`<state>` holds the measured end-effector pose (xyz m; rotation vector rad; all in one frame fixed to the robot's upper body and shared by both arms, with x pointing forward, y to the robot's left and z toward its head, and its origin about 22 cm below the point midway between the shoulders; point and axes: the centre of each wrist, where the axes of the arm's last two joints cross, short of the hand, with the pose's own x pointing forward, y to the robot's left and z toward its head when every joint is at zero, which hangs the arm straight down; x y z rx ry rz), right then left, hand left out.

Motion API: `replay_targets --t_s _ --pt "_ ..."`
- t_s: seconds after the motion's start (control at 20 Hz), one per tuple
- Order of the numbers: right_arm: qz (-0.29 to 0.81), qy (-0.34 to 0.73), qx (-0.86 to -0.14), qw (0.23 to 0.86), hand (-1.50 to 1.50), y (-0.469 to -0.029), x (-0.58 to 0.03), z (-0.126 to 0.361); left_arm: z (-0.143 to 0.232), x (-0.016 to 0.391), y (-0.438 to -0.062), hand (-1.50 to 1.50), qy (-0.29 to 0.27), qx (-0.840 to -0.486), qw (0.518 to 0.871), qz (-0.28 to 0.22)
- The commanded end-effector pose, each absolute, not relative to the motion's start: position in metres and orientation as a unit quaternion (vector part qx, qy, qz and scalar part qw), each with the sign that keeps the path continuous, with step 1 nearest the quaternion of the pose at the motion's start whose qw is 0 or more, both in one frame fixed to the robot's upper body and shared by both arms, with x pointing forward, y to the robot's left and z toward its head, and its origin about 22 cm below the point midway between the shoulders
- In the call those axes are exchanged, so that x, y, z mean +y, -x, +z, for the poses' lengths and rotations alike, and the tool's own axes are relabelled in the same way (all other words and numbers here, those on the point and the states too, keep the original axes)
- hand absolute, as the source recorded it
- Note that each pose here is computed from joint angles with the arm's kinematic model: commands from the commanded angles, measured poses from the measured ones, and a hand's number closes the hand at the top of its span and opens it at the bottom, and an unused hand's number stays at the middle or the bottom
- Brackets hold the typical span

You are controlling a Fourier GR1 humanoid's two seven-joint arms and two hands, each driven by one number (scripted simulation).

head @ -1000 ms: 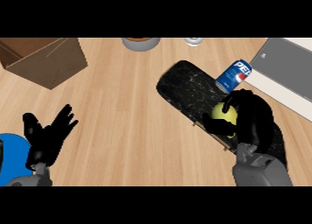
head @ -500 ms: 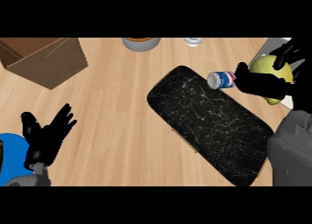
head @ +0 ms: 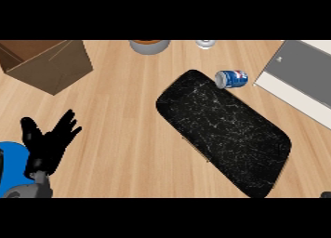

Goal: Pick the lemon from the tray and place it in the tiered shelf

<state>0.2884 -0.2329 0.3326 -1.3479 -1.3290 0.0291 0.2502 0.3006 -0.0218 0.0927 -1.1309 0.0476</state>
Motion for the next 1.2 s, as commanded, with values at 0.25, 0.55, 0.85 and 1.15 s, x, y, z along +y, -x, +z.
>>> replay_targets --t_s 0.25,0.55,0.85,1.15 --pt "-0.007 0.601 -0.513 0.613 1.50 -0.308 -0.308 0.388 -0.025 0.286 -0.250 0.00 -0.046 -0.525 0.850 0.012" --pt "0.027 0.582 -0.505 0.637 1.50 -0.336 -0.343 0.380 -0.037 0.299 -0.250 0.00 -0.052 -0.526 0.849 0.020" --pt "0.061 0.587 -0.492 0.640 1.50 -0.350 -0.362 0.358 -0.015 0.300 -0.254 0.00 -0.041 -0.529 0.847 0.025" --pt "0.057 0.603 -0.484 0.631 1.50 -0.365 -0.403 0.329 -0.019 0.288 -0.256 0.00 -0.039 -0.524 0.851 0.019"
